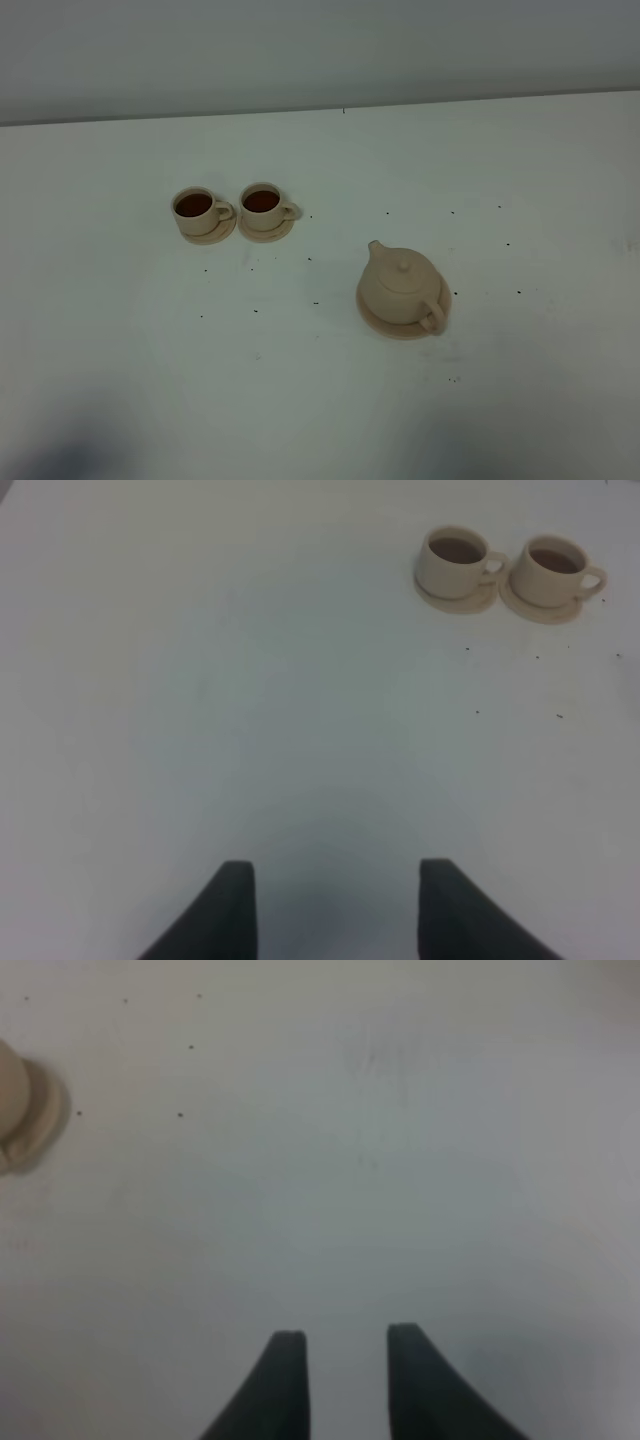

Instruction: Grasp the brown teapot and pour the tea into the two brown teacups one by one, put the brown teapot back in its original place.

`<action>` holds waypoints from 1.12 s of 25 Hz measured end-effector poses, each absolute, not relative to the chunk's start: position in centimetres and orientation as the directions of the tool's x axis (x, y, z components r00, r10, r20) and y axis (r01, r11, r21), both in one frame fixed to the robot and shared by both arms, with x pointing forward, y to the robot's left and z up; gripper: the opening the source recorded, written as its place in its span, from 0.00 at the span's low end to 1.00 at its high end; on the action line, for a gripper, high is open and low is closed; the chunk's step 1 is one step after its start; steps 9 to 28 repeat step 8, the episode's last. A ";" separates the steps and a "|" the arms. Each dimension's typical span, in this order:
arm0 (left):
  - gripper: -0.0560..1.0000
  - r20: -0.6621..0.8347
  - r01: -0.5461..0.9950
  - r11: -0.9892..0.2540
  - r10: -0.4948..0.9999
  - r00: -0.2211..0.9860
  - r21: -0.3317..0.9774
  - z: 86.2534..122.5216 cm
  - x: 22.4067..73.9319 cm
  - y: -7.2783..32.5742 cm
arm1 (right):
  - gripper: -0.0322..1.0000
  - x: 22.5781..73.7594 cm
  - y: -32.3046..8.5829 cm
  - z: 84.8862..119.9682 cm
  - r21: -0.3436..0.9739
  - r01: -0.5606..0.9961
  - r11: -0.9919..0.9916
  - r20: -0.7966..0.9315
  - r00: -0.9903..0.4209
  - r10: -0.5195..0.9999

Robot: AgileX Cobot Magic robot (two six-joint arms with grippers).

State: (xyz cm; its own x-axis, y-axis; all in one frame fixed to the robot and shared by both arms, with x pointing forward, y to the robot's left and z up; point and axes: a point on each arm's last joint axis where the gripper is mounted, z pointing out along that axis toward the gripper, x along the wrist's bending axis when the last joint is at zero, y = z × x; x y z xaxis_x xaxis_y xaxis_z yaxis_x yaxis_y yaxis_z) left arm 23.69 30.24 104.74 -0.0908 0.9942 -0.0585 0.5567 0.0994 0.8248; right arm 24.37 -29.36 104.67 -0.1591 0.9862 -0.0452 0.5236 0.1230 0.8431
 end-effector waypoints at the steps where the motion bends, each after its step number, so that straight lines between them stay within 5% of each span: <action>1: 0.43 -0.058 0.557 0.099 0.994 -0.091 0.825 104.7 23.7 30.2 | 0.23 24.4 -29.4 104.7 0.843 0.524 0.123 -0.045 -0.159 0.986; 28: 0.43 -0.058 0.557 0.099 0.994 -0.091 0.825 104.7 23.7 30.2 | 0.23 24.4 -29.4 104.7 0.843 0.524 0.122 -0.044 -0.159 0.986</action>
